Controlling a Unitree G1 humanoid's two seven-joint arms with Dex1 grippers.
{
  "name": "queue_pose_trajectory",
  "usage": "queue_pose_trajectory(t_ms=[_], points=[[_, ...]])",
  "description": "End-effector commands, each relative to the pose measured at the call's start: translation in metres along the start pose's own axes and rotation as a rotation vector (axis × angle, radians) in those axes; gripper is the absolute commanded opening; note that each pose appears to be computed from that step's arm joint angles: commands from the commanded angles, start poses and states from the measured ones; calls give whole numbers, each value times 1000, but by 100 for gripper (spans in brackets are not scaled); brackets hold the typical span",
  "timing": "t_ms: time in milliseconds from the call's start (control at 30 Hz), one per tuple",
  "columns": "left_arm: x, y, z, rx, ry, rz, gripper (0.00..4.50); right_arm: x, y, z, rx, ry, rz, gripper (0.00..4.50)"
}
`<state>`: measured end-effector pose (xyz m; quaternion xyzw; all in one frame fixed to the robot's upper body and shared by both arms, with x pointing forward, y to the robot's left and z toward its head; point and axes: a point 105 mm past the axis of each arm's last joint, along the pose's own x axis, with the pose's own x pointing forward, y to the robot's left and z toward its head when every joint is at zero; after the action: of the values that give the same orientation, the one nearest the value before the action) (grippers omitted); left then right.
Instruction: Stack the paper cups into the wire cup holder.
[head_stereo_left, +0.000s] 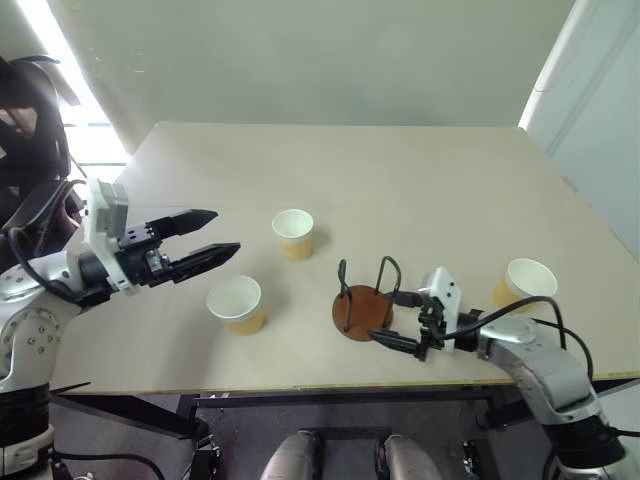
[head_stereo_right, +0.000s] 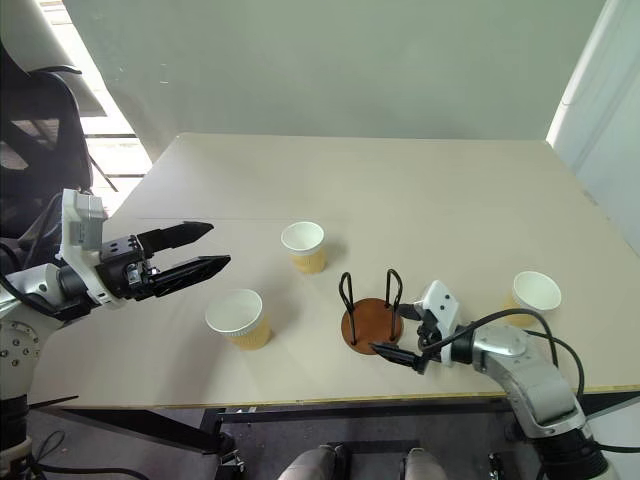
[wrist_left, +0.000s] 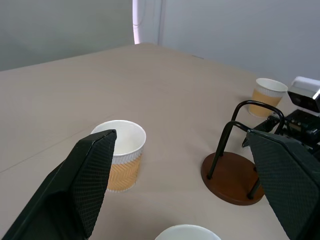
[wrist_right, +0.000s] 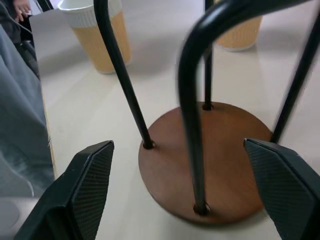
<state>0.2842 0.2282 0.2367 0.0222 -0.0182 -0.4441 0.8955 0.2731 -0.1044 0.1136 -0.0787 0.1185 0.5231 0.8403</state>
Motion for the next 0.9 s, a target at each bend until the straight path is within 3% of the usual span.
queue_pose_trajectory(t_ms=[33,533,900], points=[[3,-2,12,47,-22,-20,450,-13,7,8,-54,20,59,436],[21,4,10,56,-25,-86,450,-75,-18,15,-178,252,7,436],[35,3,14,65,-53,-144,450,-126,-29,79,-281,255,-29,436]])
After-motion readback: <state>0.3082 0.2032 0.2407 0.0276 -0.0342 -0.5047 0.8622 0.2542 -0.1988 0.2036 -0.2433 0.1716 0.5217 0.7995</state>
